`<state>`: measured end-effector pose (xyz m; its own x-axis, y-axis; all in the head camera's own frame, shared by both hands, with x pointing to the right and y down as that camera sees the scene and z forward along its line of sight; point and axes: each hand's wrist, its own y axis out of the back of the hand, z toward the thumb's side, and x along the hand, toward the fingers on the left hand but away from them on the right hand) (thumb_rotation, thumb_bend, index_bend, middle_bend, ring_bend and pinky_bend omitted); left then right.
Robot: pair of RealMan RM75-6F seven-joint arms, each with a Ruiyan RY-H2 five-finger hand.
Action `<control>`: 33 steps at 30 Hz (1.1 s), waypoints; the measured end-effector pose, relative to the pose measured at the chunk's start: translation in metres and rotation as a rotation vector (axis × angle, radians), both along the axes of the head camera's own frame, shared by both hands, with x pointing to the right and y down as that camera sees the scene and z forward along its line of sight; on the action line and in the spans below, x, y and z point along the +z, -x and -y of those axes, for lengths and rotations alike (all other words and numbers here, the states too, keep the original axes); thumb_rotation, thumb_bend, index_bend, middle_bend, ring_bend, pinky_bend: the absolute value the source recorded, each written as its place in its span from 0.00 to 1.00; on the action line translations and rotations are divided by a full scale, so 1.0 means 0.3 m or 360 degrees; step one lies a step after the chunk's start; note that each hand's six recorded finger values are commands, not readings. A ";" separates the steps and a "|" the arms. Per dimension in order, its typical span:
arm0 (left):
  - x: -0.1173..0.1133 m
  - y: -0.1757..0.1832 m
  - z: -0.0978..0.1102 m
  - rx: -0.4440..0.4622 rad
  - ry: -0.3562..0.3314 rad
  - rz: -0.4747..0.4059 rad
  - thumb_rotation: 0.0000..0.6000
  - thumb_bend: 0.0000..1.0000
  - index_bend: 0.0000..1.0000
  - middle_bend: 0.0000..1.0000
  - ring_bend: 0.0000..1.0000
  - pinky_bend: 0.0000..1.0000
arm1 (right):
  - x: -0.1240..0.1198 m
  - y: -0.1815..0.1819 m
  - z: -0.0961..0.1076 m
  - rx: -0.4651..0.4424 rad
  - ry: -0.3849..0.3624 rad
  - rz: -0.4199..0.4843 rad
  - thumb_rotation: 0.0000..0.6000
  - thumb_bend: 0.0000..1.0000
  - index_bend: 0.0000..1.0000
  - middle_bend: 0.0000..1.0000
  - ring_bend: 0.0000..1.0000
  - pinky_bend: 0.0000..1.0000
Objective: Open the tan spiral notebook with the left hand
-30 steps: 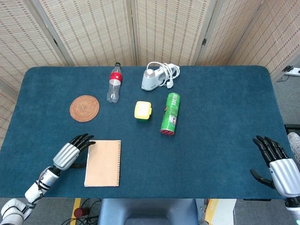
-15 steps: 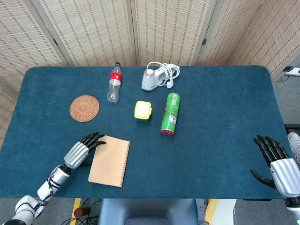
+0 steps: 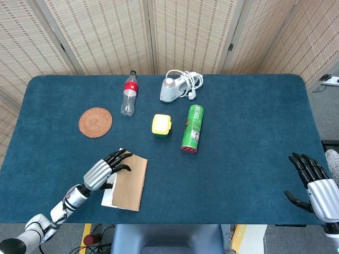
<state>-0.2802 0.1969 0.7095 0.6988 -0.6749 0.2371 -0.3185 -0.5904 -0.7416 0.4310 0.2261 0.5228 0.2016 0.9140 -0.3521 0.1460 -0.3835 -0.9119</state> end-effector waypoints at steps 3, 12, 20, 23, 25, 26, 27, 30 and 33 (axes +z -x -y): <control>-0.011 -0.009 0.002 0.0030 -0.0019 0.0017 1.00 0.58 0.58 0.14 0.06 0.16 | -0.001 -0.006 -0.003 0.0005 -0.0001 0.0001 1.00 0.27 0.02 0.10 0.05 0.11; -0.034 0.061 0.036 0.0004 -0.0089 0.0148 1.00 0.61 0.65 0.20 0.09 0.16 | -0.003 -0.012 -0.005 0.0005 -0.0010 0.0010 1.00 0.27 0.02 0.10 0.05 0.11; -0.082 0.161 0.103 -0.0058 -0.0187 0.0259 1.00 0.61 0.65 0.21 0.09 0.16 | -0.001 -0.022 -0.007 0.0010 -0.0013 0.0024 1.00 0.26 0.02 0.10 0.05 0.11; -0.095 0.160 0.113 -0.0054 -0.0197 0.0254 1.00 0.61 0.64 0.21 0.09 0.16 | 0.000 -0.030 -0.011 0.0014 -0.0014 0.0030 1.00 0.27 0.02 0.10 0.05 0.11; -0.103 0.142 0.117 -0.0040 -0.0197 0.0235 1.00 0.61 0.62 0.21 0.09 0.16 | -0.001 -0.034 -0.013 0.0018 -0.0017 0.0036 1.00 0.27 0.02 0.10 0.05 0.11; -0.106 0.130 0.118 -0.0030 -0.0198 0.0225 1.00 0.61 0.61 0.21 0.09 0.16 | -0.002 -0.036 -0.014 0.0019 -0.0020 0.0037 1.00 0.27 0.02 0.10 0.05 0.11; -0.109 0.110 0.119 -0.0013 -0.0200 0.0212 1.00 0.61 0.61 0.21 0.09 0.16 | -0.003 -0.038 -0.016 0.0021 -0.0023 0.0040 1.00 0.26 0.02 0.10 0.05 0.11; -0.112 0.045 0.120 0.0049 -0.0205 0.0186 1.00 0.61 0.56 0.21 0.09 0.16 | -0.005 -0.044 -0.021 0.0027 -0.0028 0.0046 1.00 0.26 0.02 0.10 0.05 0.11; -0.099 -0.019 0.117 0.0122 -0.0205 0.0204 1.00 0.61 0.52 0.21 0.09 0.16 | -0.008 -0.051 -0.027 0.0036 -0.0032 0.0049 1.00 0.26 0.02 0.10 0.05 0.11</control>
